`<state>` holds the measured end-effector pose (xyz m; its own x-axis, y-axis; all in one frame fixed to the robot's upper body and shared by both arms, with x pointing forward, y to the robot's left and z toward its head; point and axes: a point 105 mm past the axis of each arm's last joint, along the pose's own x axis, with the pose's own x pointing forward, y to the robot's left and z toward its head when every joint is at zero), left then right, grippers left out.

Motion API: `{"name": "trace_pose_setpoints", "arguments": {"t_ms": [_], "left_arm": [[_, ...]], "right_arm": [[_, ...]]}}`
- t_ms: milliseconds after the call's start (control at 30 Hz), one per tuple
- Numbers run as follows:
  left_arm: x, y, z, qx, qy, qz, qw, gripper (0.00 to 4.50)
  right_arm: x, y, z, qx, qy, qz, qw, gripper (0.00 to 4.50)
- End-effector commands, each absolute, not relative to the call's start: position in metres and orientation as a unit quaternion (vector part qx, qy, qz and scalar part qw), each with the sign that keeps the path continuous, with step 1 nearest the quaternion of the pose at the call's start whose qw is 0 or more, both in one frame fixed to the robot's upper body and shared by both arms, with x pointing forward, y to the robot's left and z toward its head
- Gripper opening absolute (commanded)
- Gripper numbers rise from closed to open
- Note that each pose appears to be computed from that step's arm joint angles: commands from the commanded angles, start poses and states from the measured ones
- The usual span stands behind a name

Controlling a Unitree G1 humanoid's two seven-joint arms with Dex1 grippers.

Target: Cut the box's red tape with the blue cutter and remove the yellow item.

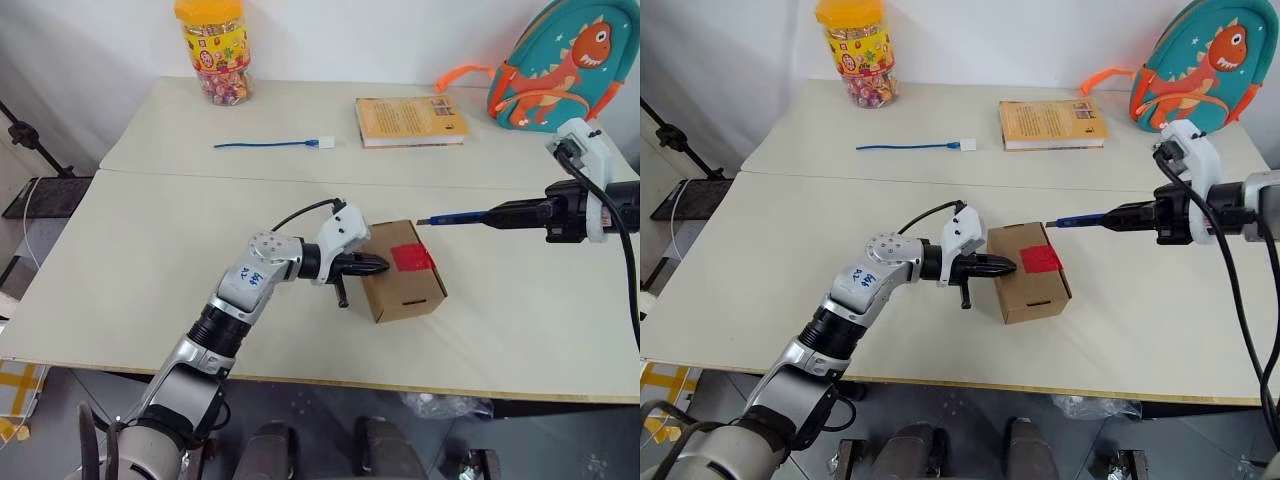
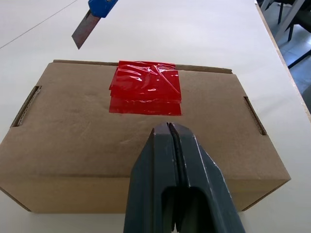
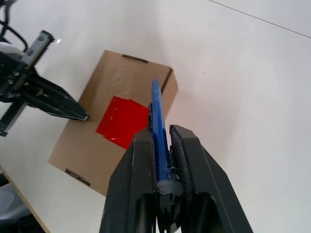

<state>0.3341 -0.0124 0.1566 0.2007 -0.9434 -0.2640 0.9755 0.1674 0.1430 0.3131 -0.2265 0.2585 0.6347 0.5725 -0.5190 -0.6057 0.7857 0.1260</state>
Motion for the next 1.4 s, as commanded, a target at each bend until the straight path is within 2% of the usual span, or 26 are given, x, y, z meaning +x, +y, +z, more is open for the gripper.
{"name": "trace_pose_setpoints", "arguments": {"t_ms": [33,567,800,1133,1400], "left_arm": [[0.331,-0.015,0.147,0.148,0.079,-0.629,0.759,0.0],[0.327,-0.016,0.146,0.147,0.084,-0.632,0.756,0.0],[0.327,-0.016,0.145,0.147,0.086,-0.632,0.756,0.0],[0.326,-0.017,0.145,0.147,0.088,-0.634,0.754,0.0],[0.326,-0.017,0.144,0.148,0.089,-0.635,0.753,0.0]], "right_arm": [[0.312,-0.226,0.263,-0.039,0.267,0.325,0.907,0.16],[0.31,-0.222,0.252,-0.036,0.28,0.33,0.901,0.16],[0.311,-0.225,0.265,-0.028,0.258,0.332,0.907,0.16],[0.312,-0.226,0.261,-0.028,0.261,0.326,0.908,0.16],[0.313,-0.226,0.27,-0.005,0.244,0.33,0.912,0.16]]}}
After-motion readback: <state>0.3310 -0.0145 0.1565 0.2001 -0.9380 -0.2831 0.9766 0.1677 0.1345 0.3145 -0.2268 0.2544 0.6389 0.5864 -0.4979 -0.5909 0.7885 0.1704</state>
